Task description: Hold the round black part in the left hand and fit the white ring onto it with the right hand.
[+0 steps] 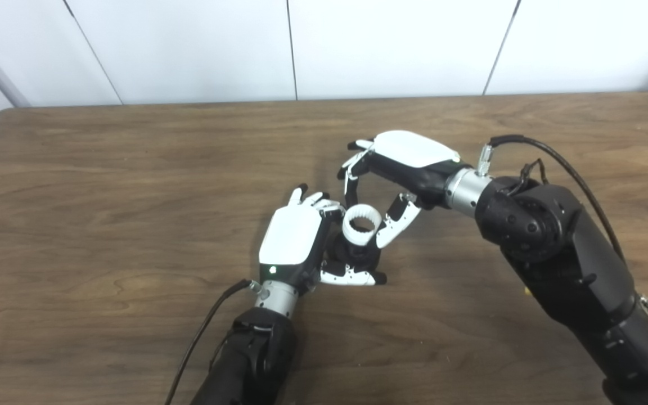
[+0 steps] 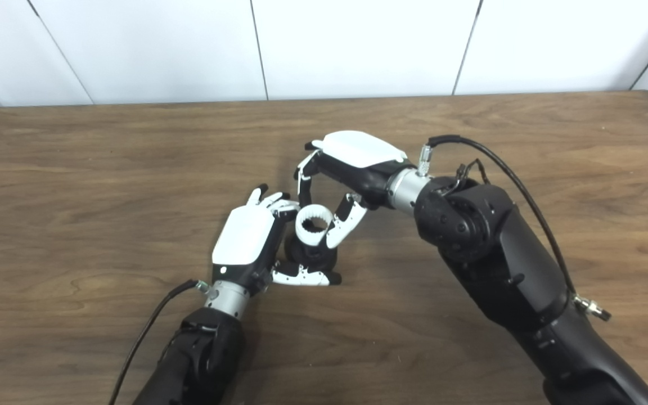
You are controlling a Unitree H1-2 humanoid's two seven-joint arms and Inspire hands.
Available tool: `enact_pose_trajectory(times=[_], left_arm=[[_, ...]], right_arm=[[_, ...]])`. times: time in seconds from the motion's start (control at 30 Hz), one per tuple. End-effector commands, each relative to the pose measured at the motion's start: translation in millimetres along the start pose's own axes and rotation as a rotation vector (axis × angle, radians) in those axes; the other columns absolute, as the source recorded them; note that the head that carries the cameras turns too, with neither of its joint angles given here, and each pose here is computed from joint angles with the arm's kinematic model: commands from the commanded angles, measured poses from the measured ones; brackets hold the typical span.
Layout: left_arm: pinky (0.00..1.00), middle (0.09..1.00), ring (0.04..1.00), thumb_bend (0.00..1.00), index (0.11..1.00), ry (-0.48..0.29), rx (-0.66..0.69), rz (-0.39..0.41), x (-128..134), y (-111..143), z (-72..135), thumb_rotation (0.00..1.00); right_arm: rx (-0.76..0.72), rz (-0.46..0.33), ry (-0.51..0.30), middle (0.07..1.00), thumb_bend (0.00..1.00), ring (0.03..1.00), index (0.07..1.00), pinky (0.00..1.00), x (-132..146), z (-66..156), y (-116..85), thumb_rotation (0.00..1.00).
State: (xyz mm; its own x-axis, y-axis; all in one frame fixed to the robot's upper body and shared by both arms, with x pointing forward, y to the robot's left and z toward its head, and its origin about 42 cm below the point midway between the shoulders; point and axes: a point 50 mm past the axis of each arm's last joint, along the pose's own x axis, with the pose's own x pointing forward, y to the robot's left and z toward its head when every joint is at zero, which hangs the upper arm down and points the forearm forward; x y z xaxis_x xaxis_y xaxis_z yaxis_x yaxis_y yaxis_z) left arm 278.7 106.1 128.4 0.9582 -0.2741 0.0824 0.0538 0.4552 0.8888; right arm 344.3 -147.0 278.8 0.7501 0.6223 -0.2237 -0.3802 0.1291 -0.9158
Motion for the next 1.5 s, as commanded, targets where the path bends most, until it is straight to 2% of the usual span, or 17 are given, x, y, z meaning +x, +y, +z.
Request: enact_pose_trajectory(times=[0.0,0.63,1.47], left_arm=[[1.0,0.746,0.873,0.53,0.482,-0.005,0.018,-0.001,2.2,3.5,0.5,0.05],[1.0,0.744,0.866,0.53,0.482,-0.009,0.028,0.0,2.7,3.2,-0.5,0.05],[1.0,0.743,0.874,0.53,0.481,-0.008,0.02,0.002,3.3,5.6,-0.7,0.05]], right_arm=[[-0.039,-0.06,-0.033,0.807,0.53,0.976,0.48,1.0,1.4,6.8,-11.6,0.14],[-0.042,-0.046,-0.05,0.789,0.53,0.982,0.48,1.0,10.2,6.8,-0.1,0.14],[-0.052,-0.016,-0.017,0.791,0.53,0.987,0.481,1.0,8.6,-2.1,5.7,0.14]])
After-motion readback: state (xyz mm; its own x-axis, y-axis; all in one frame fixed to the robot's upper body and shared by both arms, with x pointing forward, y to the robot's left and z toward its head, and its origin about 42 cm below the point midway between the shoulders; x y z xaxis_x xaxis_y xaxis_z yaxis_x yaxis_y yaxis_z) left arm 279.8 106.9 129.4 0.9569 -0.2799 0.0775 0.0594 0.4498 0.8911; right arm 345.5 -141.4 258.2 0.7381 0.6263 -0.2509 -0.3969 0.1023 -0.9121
